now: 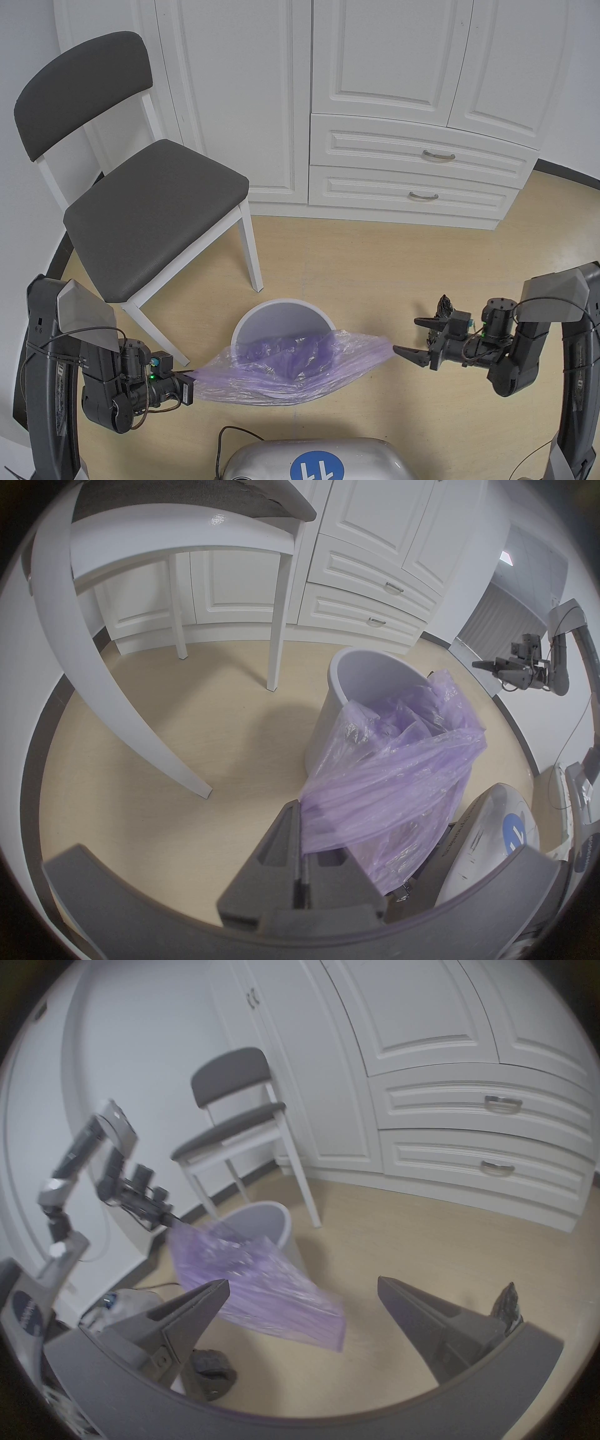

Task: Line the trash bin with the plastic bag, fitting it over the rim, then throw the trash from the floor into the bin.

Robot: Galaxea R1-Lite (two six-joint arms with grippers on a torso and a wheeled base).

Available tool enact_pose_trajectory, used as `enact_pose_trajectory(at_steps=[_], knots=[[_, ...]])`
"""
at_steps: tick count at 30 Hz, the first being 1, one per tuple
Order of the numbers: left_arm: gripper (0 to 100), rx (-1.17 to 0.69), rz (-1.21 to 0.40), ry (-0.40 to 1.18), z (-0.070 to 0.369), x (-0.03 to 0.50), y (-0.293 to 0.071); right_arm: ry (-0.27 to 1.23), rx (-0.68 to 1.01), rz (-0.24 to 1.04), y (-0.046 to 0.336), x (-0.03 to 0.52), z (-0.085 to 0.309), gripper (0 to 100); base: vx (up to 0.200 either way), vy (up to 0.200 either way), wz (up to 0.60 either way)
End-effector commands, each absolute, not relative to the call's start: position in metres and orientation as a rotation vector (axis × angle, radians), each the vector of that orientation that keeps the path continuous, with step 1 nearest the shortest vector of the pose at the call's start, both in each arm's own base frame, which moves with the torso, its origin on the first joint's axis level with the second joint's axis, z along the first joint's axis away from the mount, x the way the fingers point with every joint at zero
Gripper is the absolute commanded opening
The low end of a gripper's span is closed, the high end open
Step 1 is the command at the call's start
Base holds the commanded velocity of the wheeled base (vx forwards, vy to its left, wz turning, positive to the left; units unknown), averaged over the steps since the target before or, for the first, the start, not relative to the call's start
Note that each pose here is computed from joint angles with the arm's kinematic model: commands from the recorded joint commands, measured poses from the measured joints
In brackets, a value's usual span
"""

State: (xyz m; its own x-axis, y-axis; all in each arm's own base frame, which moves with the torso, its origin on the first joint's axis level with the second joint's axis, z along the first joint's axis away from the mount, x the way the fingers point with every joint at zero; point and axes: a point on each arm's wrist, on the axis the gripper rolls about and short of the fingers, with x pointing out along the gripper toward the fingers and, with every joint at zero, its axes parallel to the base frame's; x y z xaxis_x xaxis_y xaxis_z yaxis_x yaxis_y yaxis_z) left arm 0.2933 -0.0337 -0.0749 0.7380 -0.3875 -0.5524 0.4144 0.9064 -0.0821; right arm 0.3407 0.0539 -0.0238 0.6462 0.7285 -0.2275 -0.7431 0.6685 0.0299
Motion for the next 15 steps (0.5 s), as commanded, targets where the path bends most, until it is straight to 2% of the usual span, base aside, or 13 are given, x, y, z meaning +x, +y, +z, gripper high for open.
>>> enact_pose_trajectory(at_steps=[1,6,8,11,12,13,15], knots=[[0,0.046,-0.440,0.598,-0.076,0.293,-0.034,0.164,0.005,0.837,0.023,0.329,0.019,100,0.000,0.000,0.00],[0,0.046,-0.444,0.607,-0.078,0.292,-0.035,0.166,0.021,0.842,0.038,0.332,0.020,100,0.000,0.000,0.00],[0,0.045,-0.446,0.612,-0.077,0.290,-0.035,0.170,-0.006,0.780,0.064,0.330,0.020,100,0.000,0.000,0.00],[0,0.041,-0.448,0.621,-0.077,0.288,-0.036,0.165,-0.054,0.622,0.109,0.325,0.020,100,0.000,0.000,0.00],[0,0.041,-0.448,0.621,-0.077,0.288,-0.036,0.163,-0.056,0.614,0.111,0.325,0.020,100,0.000,0.000,0.00],[100,0.040,-0.451,0.630,-0.077,0.285,-0.037,0.147,-0.072,0.546,0.134,0.324,0.020,100,0.000,0.000,0.00],[100,0.040,-0.458,0.635,-0.077,0.283,-0.037,0.140,-0.091,0.494,0.160,0.317,0.017,100,0.000,0.000,0.00]])
